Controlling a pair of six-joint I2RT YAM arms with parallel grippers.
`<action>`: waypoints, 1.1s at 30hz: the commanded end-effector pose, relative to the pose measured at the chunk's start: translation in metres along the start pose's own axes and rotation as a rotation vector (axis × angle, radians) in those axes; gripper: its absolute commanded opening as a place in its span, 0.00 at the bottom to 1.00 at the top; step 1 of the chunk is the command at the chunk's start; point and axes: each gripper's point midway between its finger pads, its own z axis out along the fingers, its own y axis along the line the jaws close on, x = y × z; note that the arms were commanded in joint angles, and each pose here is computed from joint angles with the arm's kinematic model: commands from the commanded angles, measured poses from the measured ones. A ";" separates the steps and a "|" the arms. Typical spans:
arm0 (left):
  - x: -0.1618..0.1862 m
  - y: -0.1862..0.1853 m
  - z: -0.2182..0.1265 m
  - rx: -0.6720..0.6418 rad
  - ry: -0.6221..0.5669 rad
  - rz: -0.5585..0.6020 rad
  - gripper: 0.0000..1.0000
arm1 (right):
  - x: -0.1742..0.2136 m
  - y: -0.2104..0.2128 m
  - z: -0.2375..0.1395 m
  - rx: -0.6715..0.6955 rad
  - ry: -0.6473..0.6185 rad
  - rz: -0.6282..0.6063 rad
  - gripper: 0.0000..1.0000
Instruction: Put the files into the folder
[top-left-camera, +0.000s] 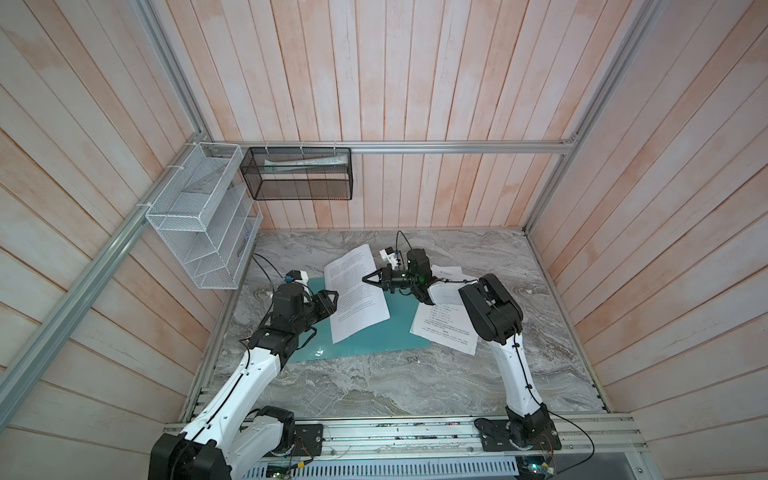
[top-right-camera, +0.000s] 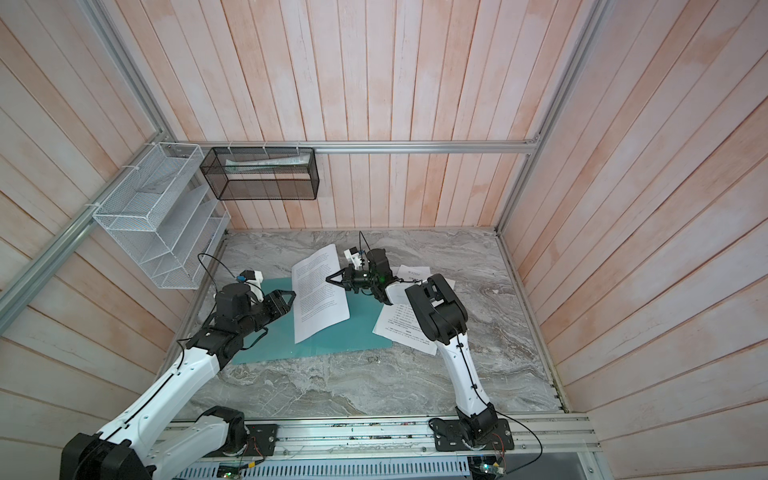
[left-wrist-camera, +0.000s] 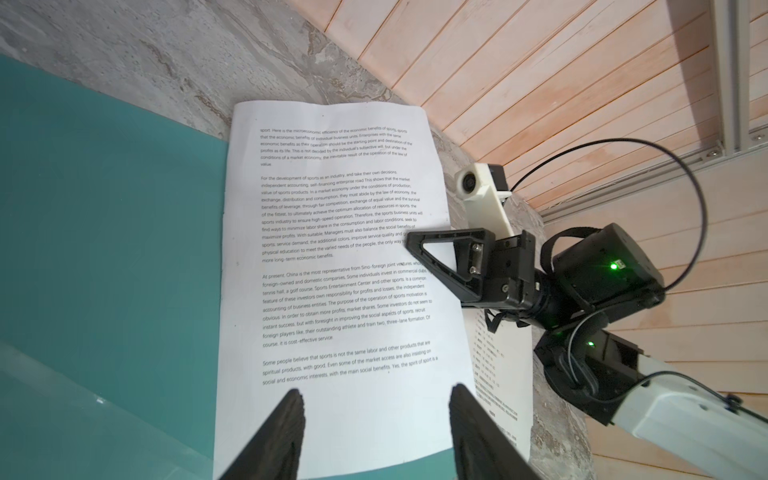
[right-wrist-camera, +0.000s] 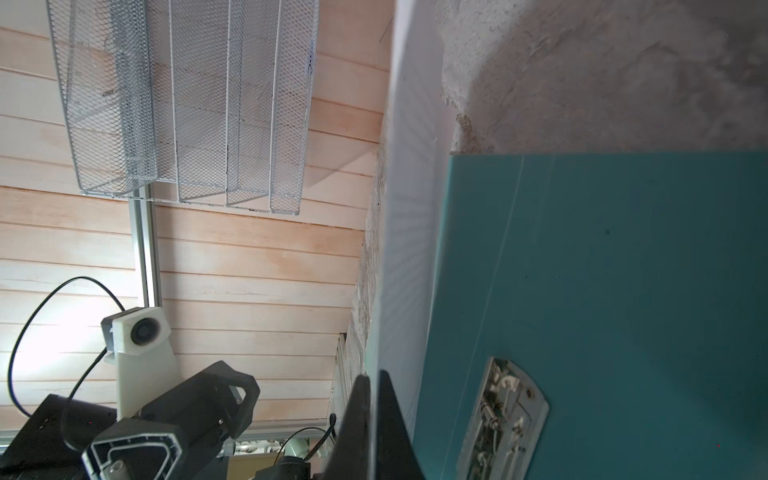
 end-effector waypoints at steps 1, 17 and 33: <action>0.013 0.016 -0.001 -0.040 0.019 -0.020 0.57 | -0.008 -0.019 0.007 0.066 -0.042 -0.059 0.00; 0.029 0.034 -0.004 -0.069 0.014 -0.072 0.55 | 0.003 -0.044 0.021 0.236 -0.183 -0.146 0.00; 0.036 0.043 -0.007 -0.092 0.015 -0.093 0.54 | 0.014 -0.033 0.042 0.239 -0.256 -0.150 0.00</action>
